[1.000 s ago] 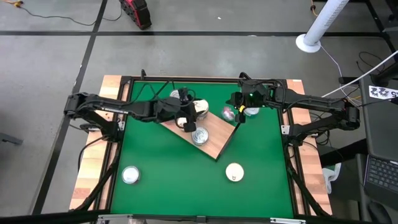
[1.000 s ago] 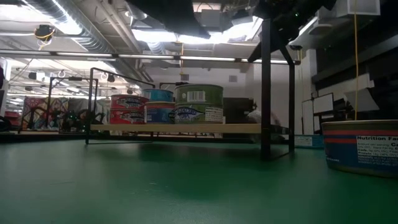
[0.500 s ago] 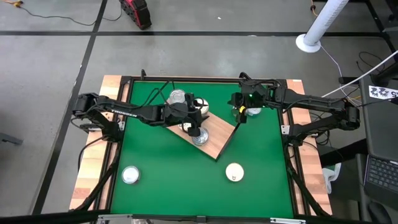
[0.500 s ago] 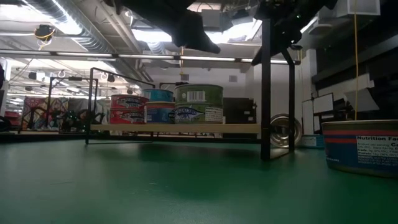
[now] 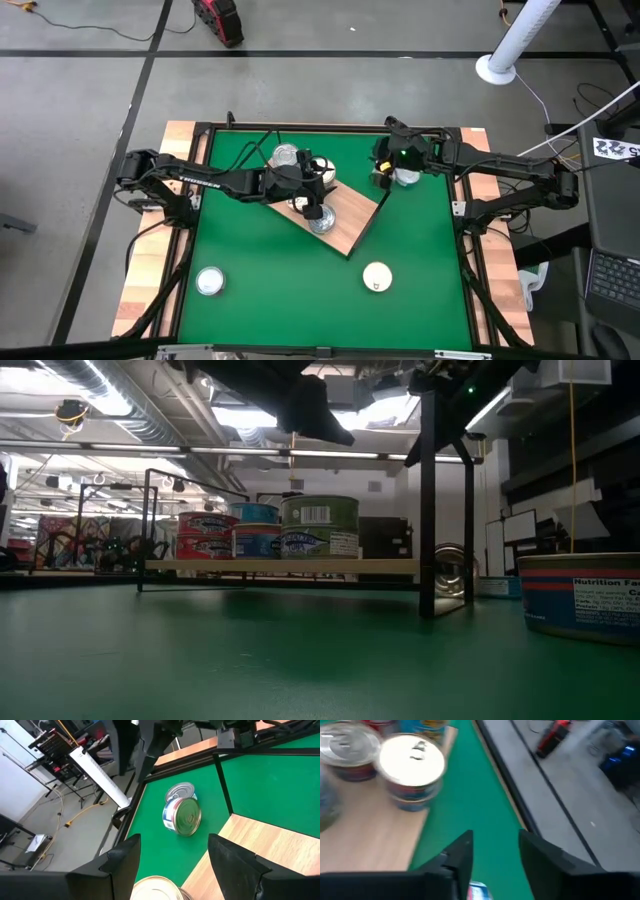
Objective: Stack canned seafood by type on shelf
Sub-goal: Stack the blue and pink tuna can on top of the blue and pink tuna can on the shelf
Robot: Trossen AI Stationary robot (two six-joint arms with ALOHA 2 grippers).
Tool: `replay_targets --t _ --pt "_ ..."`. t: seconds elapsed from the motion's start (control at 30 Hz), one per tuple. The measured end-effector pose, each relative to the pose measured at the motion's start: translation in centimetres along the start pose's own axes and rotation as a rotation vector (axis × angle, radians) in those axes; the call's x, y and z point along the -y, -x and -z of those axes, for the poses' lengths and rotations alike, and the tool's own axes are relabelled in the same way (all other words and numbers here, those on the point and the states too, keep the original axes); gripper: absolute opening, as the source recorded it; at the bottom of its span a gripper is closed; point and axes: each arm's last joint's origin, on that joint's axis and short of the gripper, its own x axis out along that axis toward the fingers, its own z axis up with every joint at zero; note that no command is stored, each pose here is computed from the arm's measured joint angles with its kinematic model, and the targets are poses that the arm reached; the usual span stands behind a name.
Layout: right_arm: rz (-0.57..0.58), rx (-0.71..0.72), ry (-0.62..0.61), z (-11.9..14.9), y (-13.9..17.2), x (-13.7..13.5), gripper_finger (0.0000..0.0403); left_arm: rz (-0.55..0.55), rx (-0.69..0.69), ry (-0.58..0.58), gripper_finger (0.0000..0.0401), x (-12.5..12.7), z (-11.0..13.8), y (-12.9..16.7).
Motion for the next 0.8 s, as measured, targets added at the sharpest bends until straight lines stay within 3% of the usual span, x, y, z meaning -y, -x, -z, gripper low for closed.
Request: replay_targets --t 0.13,0.23,0.43,0.6,0.8 --pt "0.063 -0.054 -0.033 0.6 -0.3 1.2 0.0199 0.0 0.0 0.029 0.0227 0.0 0.0 0.0" --pt "0.024 -0.112 -0.072 1.5 -0.6 2.7 0.0217 0.0 -0.001 0.049 0.0227 0.0 0.0 0.0" --pt "-0.103 -0.158 -0.211 3.4 -1.1 6.4 0.0216 0.001 -0.005 0.062 0.0227 0.0 0.1 0.0" --pt "-0.272 -0.131 -0.346 5.0 -1.9 9.4 0.0211 0.001 -0.006 0.063 0.0227 0.0 0.1 0.0" --pt "-0.39 -0.179 -0.448 6.7 -4.6 10.9 0.0211 0.001 -0.007 0.063 0.0227 0.0 0.1 0.0"
